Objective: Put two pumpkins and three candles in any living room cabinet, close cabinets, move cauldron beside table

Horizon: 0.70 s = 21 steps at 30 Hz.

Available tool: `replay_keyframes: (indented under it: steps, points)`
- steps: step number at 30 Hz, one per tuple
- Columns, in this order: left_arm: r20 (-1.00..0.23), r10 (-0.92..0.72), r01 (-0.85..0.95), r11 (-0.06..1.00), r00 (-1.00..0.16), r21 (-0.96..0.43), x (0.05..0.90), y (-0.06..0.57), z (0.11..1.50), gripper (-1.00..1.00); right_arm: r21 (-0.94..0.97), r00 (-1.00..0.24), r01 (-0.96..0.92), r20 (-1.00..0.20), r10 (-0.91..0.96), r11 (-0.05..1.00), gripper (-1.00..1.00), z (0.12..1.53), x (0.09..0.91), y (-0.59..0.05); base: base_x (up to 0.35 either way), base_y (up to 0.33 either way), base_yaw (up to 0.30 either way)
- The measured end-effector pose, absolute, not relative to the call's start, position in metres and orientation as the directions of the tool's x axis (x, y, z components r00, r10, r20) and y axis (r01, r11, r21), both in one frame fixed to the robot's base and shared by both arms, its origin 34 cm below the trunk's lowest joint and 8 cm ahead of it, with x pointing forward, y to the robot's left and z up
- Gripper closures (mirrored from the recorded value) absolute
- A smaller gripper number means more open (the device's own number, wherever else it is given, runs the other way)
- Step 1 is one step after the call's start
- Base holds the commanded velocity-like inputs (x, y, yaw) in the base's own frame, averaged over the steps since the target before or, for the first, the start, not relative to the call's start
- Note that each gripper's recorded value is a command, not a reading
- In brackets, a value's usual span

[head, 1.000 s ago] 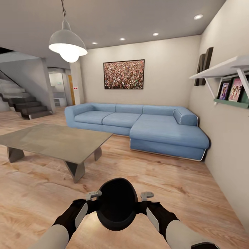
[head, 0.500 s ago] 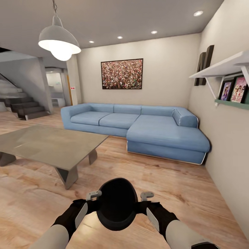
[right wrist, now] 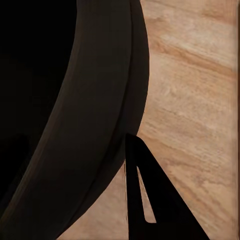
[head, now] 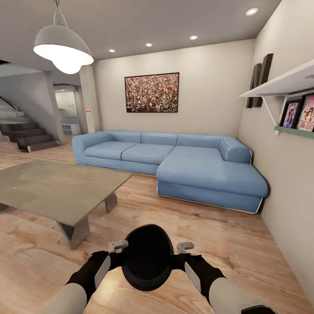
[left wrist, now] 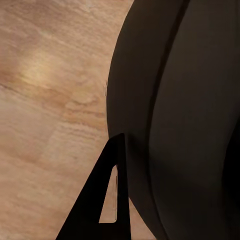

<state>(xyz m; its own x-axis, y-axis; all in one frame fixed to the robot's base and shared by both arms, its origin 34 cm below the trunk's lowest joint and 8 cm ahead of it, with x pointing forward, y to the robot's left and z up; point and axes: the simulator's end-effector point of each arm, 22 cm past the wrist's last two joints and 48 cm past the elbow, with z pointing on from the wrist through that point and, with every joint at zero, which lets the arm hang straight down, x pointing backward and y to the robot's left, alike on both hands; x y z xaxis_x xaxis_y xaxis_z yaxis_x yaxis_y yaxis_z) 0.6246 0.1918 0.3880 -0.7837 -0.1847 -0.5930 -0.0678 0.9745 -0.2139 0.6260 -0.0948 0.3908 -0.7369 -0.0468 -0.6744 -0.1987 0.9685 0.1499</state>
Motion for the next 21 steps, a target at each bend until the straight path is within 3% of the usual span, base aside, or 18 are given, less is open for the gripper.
replay_keyframes:
  steps: [21]
  points:
    - [-0.593,-0.185,-0.068,0.974,-0.784,-0.214,0.6246,0.1919,0.388,1.0,0.15,-0.737,-0.199,-0.675,-0.047,0.968,1.0,0.3908,0.626,-0.0948,0.273,-0.093,0.0]
